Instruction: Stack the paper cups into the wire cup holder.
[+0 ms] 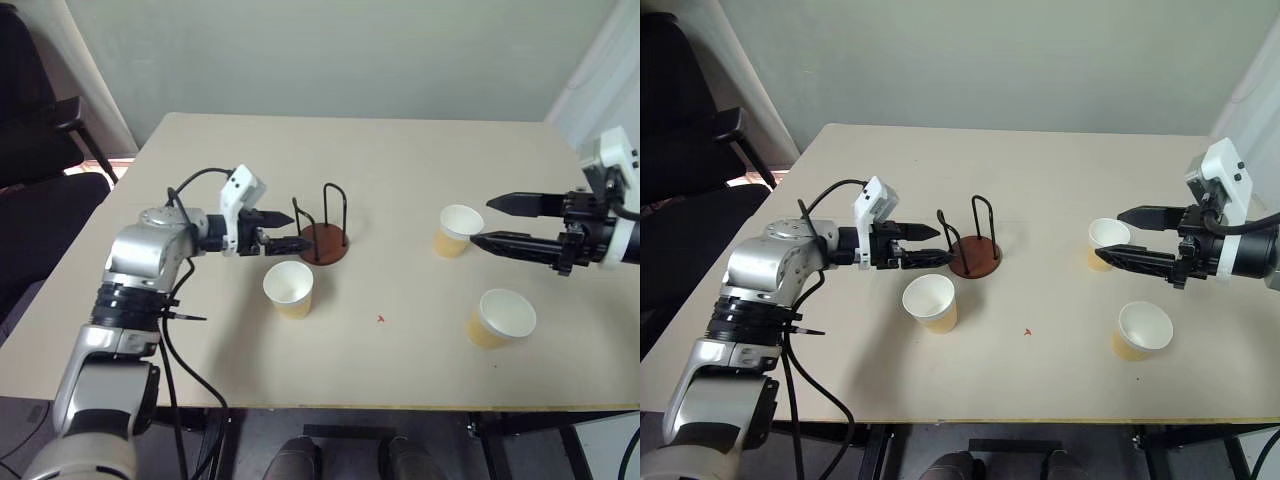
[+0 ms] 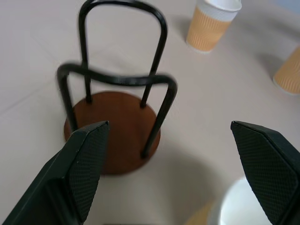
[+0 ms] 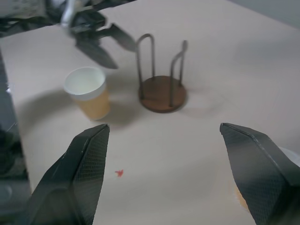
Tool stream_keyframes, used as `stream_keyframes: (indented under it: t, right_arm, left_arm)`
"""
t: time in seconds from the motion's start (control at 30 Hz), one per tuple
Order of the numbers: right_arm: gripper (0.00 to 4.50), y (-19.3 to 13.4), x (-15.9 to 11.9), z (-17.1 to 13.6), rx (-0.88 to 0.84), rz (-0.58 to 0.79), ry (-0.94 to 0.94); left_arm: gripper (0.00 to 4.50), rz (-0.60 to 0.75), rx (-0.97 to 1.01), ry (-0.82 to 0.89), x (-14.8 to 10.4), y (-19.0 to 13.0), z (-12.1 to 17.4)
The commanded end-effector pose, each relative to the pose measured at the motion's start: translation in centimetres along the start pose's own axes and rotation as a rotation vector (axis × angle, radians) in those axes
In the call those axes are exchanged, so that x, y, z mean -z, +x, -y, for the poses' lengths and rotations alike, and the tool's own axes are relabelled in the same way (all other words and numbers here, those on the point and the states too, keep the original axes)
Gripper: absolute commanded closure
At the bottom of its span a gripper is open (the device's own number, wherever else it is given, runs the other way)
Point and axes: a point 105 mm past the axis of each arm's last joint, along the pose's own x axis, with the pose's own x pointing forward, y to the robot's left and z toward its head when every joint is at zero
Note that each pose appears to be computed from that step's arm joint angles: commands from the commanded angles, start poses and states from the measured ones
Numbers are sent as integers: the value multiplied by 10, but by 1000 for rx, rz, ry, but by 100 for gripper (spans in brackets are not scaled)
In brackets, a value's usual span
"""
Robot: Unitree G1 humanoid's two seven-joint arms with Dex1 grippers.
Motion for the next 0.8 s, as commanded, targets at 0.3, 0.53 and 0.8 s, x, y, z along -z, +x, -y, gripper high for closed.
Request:
stream_keyframes:
  t: [0.3, 0.53, 0.8]
  right_arm:
    - [58, 4, -2, -23, -92, 8, -16]
    - [58, 10, 3, -28, -130, 4, -15]
    - [58, 10, 7, -27, -131, 1, -11]
  left_arm:
    - [5, 53, -28, 53, -12, 28, 5]
    - [5, 77, -77, 58, -16, 40, 1]
    - [250, 75, -142, 83, -16, 38, -5]
